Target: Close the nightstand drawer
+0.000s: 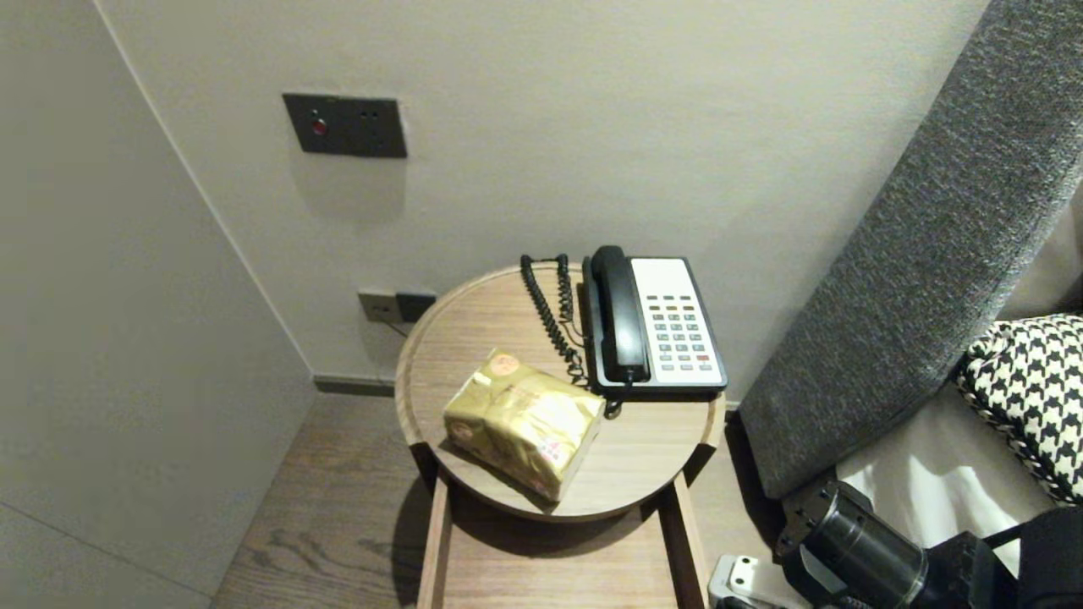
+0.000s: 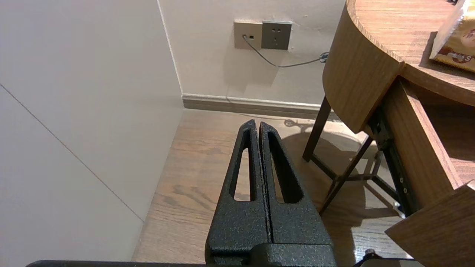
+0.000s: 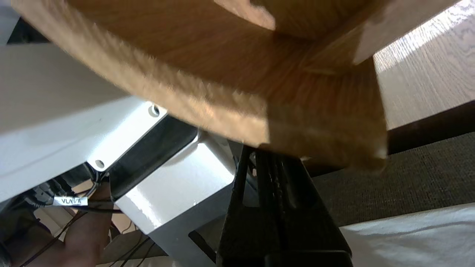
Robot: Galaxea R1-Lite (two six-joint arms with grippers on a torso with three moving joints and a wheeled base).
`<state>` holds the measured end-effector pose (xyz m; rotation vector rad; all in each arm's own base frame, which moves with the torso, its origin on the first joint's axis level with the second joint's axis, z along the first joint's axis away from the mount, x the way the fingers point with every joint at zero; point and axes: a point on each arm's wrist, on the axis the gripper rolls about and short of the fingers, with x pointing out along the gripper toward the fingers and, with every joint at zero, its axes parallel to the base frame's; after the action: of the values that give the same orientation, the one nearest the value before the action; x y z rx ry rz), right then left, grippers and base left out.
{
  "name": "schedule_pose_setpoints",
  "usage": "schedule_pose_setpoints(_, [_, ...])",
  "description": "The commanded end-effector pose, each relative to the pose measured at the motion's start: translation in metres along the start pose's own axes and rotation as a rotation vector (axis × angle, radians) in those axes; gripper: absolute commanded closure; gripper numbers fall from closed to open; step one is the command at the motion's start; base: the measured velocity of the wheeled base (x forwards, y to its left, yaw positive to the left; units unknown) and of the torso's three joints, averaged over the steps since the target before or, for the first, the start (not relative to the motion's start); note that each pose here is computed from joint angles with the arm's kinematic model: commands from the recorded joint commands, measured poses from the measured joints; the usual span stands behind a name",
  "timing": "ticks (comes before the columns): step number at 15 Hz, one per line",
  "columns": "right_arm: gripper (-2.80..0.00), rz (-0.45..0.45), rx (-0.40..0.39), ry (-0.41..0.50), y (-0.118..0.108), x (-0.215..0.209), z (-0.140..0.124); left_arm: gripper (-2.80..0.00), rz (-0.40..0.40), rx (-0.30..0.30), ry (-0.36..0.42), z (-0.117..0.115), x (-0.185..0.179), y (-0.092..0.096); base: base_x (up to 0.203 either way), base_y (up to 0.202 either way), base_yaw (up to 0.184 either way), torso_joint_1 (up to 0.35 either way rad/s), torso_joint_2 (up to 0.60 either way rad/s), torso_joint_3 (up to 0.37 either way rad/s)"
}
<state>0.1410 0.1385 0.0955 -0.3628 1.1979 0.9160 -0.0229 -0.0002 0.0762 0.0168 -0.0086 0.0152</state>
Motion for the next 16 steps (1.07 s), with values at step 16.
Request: schedule_pose_setpoints(16, [0.0, -0.06, 0.032, -0.13, -0.028, -0.001, 0.07, 0.0, 0.0, 0.0, 0.0, 0.0, 0.0, 0.0, 0.0, 0.0, 0.0, 0.0, 0.0, 0.0])
